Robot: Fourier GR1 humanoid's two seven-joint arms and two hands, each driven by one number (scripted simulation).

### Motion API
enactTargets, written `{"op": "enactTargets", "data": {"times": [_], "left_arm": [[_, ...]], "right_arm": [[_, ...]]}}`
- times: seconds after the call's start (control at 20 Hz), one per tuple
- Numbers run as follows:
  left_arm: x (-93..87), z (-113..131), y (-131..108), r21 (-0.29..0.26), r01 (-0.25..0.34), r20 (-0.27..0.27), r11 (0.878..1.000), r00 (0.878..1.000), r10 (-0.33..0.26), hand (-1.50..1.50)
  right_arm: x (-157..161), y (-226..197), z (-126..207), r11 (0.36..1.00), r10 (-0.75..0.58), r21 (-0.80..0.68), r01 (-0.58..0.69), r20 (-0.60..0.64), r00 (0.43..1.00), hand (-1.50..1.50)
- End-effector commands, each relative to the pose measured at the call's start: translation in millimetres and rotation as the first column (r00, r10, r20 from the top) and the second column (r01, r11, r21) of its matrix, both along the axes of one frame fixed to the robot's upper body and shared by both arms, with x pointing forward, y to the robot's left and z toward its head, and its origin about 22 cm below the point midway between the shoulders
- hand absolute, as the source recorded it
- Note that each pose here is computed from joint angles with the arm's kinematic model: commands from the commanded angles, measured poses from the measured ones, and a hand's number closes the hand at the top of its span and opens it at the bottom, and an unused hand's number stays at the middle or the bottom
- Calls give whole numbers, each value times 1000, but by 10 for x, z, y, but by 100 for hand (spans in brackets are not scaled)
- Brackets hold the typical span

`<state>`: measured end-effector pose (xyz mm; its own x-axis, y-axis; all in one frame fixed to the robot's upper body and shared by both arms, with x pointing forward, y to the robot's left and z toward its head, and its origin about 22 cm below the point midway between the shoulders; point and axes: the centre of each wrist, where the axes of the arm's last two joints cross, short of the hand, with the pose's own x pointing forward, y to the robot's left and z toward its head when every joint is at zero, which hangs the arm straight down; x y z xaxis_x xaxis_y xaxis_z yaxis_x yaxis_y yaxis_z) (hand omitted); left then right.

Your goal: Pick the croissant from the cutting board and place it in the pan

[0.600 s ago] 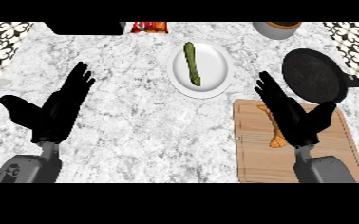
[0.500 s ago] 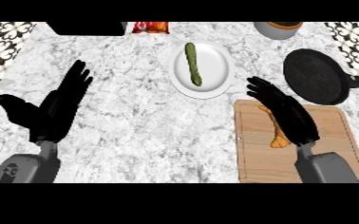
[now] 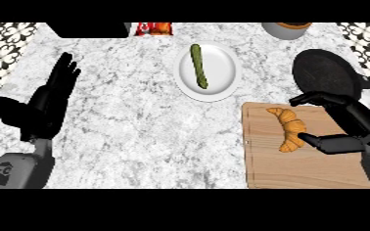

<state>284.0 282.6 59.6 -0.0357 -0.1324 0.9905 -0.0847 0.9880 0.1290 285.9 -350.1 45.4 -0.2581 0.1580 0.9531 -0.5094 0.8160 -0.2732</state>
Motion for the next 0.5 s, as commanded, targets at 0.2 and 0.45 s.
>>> {"op": "enactTargets", "data": {"times": [0.2, 0.45], "left_arm": [[100, 27, -106, 20, -15, 14, 1000, 1000, 15, 0], [55, -36, -112, 15, 8, 11, 1000, 1000, -8, 0]], "right_arm": [[-162, -1253, 581, 981, -11, -181, 70, 306, 952, -150], [-93, -1444, 1181, 878, 118, -477, 24, 266, 957, -150]]}}
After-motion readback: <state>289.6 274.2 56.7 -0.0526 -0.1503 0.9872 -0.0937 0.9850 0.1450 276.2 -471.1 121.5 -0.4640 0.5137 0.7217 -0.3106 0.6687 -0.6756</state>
